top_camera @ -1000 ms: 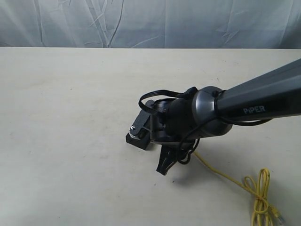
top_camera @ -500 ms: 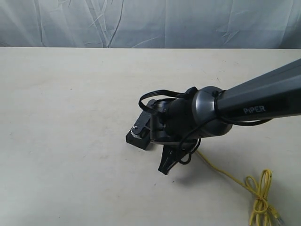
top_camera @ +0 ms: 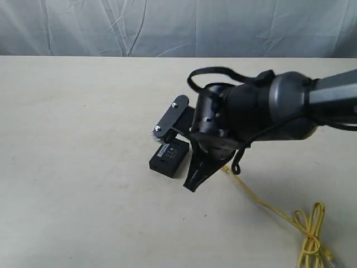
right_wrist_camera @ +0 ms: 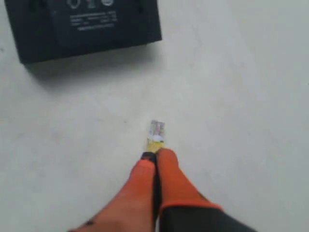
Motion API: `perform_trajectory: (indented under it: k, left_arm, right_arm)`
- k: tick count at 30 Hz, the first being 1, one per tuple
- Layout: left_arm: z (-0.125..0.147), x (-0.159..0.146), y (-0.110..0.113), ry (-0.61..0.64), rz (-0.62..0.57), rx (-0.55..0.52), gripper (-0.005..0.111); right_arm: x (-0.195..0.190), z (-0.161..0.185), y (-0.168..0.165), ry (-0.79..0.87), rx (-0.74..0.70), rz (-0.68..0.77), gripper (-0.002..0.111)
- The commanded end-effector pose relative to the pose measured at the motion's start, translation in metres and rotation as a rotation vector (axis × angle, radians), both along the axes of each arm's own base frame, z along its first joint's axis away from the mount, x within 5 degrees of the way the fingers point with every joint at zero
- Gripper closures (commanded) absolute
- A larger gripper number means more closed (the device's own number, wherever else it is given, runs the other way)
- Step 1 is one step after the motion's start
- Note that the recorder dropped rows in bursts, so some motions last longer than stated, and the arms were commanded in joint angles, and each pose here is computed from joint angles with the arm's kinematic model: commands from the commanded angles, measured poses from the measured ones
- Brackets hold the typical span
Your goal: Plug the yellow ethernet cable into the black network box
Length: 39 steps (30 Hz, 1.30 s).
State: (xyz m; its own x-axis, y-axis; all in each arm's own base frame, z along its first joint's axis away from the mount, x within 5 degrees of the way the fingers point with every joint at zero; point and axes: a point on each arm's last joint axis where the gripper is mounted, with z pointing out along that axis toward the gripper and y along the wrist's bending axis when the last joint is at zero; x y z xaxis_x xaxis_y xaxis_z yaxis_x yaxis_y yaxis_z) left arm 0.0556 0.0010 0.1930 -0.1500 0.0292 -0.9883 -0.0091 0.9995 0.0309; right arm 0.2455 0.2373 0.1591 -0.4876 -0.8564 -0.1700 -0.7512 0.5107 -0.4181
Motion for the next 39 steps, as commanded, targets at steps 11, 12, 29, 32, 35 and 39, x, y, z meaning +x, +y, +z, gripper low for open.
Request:
perform_trajectory:
  k: [11, 12, 29, 32, 35, 39]
  left_arm:
    - [-0.002, 0.0, -0.001, 0.002, -0.01, 0.0, 0.107]
    - [-0.002, 0.0, -0.001, 0.002, -0.01, 0.0, 0.107]
    - [-0.002, 0.0, -0.001, 0.002, -0.01, 0.0, 0.107]
    - [-0.002, 0.0, -0.001, 0.002, -0.01, 0.0, 0.107]
    - [-0.002, 0.0, -0.001, 0.002, -0.01, 0.0, 0.107]
    - [-0.002, 0.0, -0.001, 0.002, -0.01, 0.0, 0.107]
  right_arm:
    - [0.0, -0.015, -0.032, 0.092, 0.058, -0.046, 0.071]
    - [0.004, -0.015, -0.037, 0.09, 0.064, -0.072, 0.071]
    - [0.014, -0.007, -0.04, 0.129, 0.232, 0.024, 0.109]
    - [0.018, -0.001, -0.047, 0.249, 0.414, 0.087, 0.109]
    - [0.026, 0.007, -0.056, 0.413, 0.615, 0.152, 0.109]
    - [0.038, 0.024, -0.075, 0.597, 0.815, 0.136, 0.109]
